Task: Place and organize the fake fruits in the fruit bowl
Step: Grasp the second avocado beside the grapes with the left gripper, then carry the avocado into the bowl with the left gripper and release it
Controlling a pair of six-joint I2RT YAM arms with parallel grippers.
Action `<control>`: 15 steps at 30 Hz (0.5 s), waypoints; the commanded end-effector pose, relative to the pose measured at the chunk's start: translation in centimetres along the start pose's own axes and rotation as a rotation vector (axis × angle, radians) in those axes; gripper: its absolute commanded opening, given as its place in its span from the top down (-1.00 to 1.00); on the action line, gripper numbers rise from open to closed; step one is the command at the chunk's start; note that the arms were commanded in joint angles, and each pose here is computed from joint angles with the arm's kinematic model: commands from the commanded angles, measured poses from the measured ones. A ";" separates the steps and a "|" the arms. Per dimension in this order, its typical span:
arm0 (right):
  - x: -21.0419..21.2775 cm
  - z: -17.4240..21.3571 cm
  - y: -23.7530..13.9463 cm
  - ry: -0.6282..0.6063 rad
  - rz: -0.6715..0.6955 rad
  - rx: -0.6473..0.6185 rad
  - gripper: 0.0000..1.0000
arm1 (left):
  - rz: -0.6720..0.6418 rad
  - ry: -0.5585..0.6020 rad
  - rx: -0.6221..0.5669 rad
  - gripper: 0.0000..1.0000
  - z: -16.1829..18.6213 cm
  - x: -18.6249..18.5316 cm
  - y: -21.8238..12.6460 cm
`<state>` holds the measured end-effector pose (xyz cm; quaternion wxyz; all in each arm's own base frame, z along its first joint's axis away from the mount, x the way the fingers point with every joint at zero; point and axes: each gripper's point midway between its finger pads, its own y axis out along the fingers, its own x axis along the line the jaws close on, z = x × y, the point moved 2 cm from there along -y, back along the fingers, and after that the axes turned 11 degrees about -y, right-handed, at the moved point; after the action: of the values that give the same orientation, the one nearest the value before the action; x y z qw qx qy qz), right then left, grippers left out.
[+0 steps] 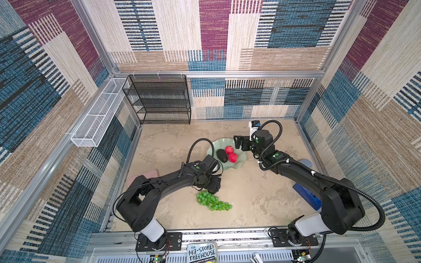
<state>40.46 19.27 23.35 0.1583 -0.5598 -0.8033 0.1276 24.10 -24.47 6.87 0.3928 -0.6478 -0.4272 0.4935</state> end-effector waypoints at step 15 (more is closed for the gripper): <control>-0.5 -0.8 0.0 0.012 0.022 -0.039 -0.99 | -0.019 0.026 -0.173 0.03 -1.8 0.1 -6.7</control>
<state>40.50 18.91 23.22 0.1586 -0.5649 -0.7995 0.1286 24.00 -22.51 11.35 0.3677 -0.6625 -0.4591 0.4639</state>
